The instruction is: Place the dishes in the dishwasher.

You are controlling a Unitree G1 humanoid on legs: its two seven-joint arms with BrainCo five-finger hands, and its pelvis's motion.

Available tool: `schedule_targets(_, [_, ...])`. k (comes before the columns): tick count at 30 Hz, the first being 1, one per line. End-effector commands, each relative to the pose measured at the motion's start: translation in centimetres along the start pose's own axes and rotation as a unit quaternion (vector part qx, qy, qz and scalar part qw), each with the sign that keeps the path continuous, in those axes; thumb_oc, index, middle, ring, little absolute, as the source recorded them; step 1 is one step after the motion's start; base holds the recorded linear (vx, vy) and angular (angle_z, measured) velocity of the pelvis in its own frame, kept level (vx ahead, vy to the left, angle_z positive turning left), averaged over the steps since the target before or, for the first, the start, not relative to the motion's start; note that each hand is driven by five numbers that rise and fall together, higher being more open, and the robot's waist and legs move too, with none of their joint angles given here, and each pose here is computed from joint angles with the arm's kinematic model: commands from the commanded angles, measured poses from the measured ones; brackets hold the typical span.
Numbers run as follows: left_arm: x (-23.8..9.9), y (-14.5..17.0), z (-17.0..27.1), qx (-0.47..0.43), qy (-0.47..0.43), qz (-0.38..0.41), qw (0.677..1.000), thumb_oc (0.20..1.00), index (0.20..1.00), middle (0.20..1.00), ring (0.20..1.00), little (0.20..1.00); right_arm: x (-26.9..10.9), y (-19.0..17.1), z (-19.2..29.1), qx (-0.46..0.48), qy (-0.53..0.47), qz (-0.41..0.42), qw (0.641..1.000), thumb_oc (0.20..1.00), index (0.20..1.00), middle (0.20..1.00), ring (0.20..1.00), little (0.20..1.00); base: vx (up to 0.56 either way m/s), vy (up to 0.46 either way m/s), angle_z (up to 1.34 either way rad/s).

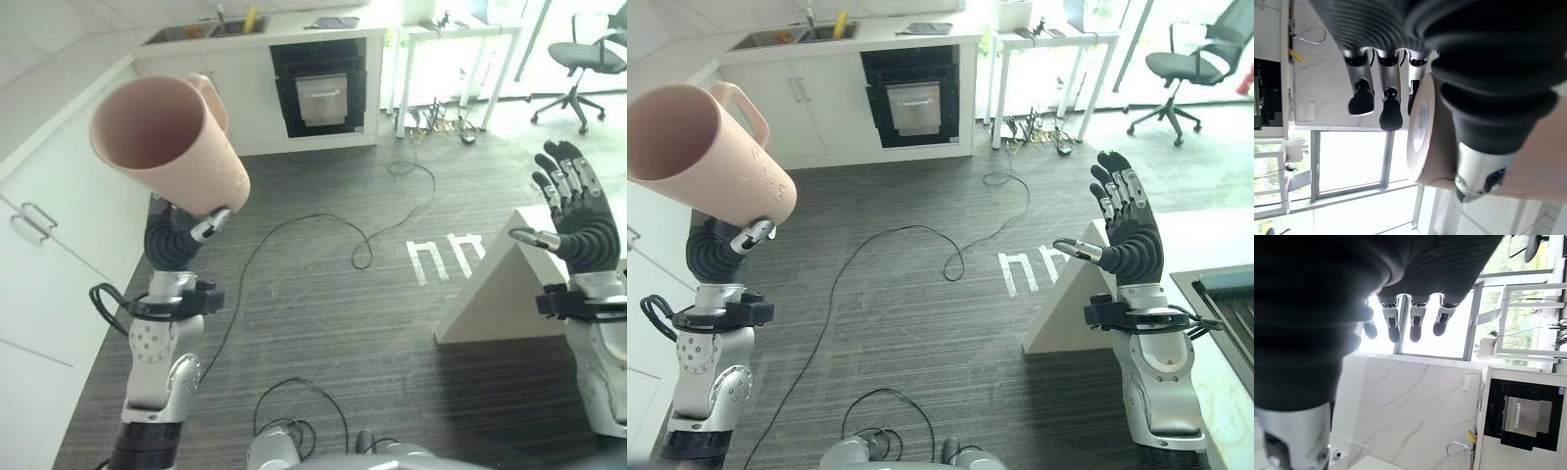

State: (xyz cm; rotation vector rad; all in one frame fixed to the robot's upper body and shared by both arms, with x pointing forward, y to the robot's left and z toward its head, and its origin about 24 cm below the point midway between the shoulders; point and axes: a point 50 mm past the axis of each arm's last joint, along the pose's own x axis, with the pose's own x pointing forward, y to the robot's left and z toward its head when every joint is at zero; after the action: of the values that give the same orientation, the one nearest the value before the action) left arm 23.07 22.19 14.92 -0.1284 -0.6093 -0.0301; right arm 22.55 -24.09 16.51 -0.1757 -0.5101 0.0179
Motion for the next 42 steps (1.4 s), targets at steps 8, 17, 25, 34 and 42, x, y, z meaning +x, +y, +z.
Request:
schedule_targets(8, [0.2,0.6,3.3,0.021,-0.074,-0.015,0.997,0.2,0.2,0.2,0.2,0.2,-0.1,-0.9,3.9,-0.034,-0.072,0.053,0.995,1.0,1.0,1.0,1.0,1.0,0.49,0.273,-0.4])
schedule_targets(17, [1.7,-1.3,2.9,-0.003,-0.058,-0.078,0.995,0.2,0.2,0.2,0.2,0.2,-1.1,-0.1,2.6,-0.065,-0.053,0.019,0.996,1.0,1.0,1.0,1.0,1.0,0.34,0.274,0.07])
schedule_targets(25, [1.6,-1.9,3.2,-0.02,-0.062,-0.099,0.993,0.2,0.2,0.2,0.2,0.2,-1.1,-1.7,3.0,-0.082,-0.046,-0.021,0.995,1.0,1.0,1.0,1.0,1.0,0.26,-0.082,0.31])
schedule_targets(34, [2.0,-1.8,3.6,-0.03,-0.071,-0.089,0.993,0.2,0.2,0.2,0.2,0.2,-0.9,-0.8,2.8,-0.071,-0.06,-0.023,0.995,1.0,1.0,1.0,1.0,1.0,0.29,-0.309,-0.09])
schedule_targets(42, [1.3,-1.1,3.2,-0.067,-0.061,-0.07,0.993,0.2,0.2,0.2,0.2,0.2,-0.4,-1.7,3.1,-0.08,-0.045,0.0,0.996,1.0,1.0,1.0,1.0,1.0,0.36,-0.46,-0.2])
